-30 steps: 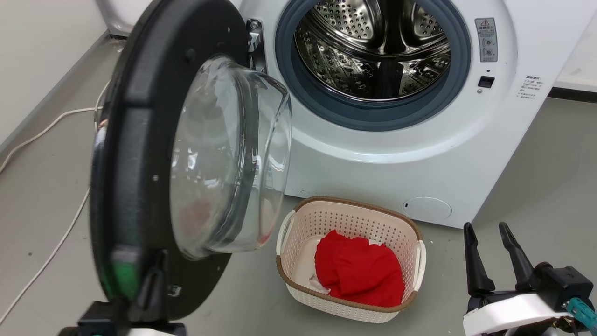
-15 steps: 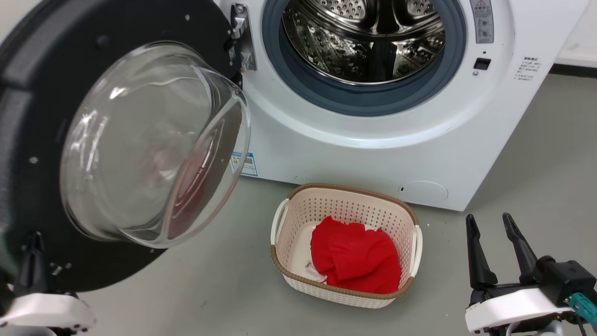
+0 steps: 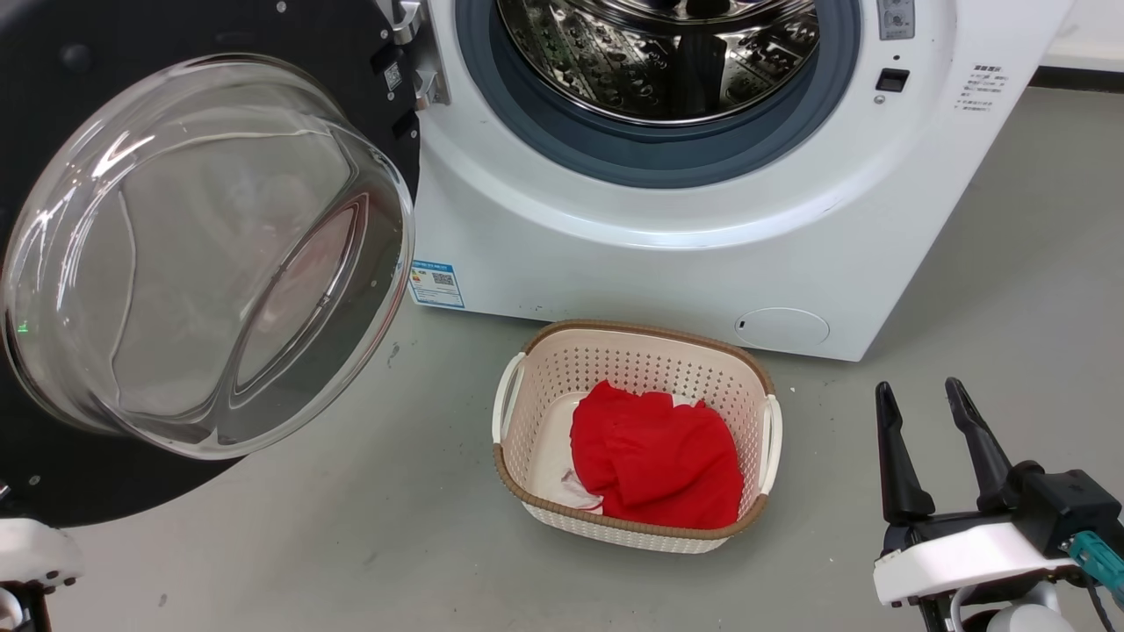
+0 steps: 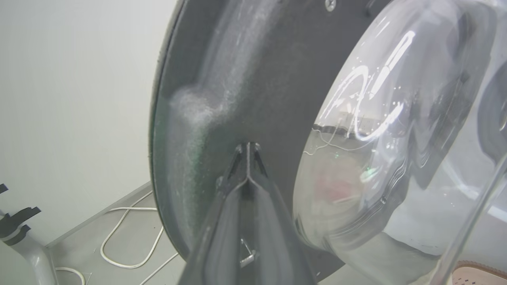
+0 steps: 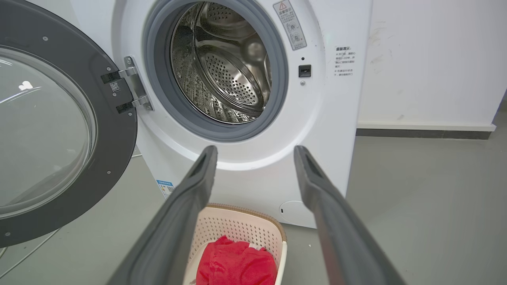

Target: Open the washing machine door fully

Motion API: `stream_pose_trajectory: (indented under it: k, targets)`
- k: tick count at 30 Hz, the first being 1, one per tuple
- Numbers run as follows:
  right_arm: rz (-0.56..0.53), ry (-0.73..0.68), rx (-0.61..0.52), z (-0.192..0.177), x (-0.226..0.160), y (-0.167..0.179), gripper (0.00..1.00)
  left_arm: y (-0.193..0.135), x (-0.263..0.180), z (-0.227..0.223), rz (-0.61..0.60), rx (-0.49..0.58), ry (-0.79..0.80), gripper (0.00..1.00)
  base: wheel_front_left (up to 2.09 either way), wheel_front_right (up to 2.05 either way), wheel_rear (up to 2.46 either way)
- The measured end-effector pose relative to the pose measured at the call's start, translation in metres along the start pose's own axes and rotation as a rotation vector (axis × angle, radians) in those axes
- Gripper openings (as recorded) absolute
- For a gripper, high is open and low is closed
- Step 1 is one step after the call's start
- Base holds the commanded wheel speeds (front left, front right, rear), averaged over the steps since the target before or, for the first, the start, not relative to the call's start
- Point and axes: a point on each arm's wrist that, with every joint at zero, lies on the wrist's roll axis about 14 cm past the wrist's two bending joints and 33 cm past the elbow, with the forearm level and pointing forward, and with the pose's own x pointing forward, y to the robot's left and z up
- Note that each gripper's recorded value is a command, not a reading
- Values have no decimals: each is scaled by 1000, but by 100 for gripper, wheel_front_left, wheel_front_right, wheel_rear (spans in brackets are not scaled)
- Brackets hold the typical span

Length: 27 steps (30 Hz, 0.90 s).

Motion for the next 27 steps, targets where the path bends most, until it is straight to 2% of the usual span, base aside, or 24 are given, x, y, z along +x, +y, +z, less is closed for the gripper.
stream_pose_trajectory:
  k: [6, 13, 14, 15, 16, 27]
  targets:
    - [-11, -3, -1, 2, -3, -3, 100, -8, -4, 1, -12, -12, -16, 0, 0, 0, 0]
    - [-17, -32, -5, 14, -8, -4, 100, -35, -36, 2, -76, -54, -38, 0, 0, 0, 0]
    - [-17, -35, -6, 15, -9, -3, 100, -38, -40, 1, -82, -66, -36, 25, 0, 0, 0]
    - [-17, -36, -6, 16, -10, -3, 100, -42, -45, 0, -89, -81, -32, 54, 0, 0, 0]
    - [-15, -36, -7, 16, -11, -2, 100, -45, -49, 0, -96, -87, -32, 100, 0, 0, 0]
    - [-11, -54, -19, 23, -18, 0, 100, -98, -70, 13, -253, -162, -70, 100, 0, 0, 0]
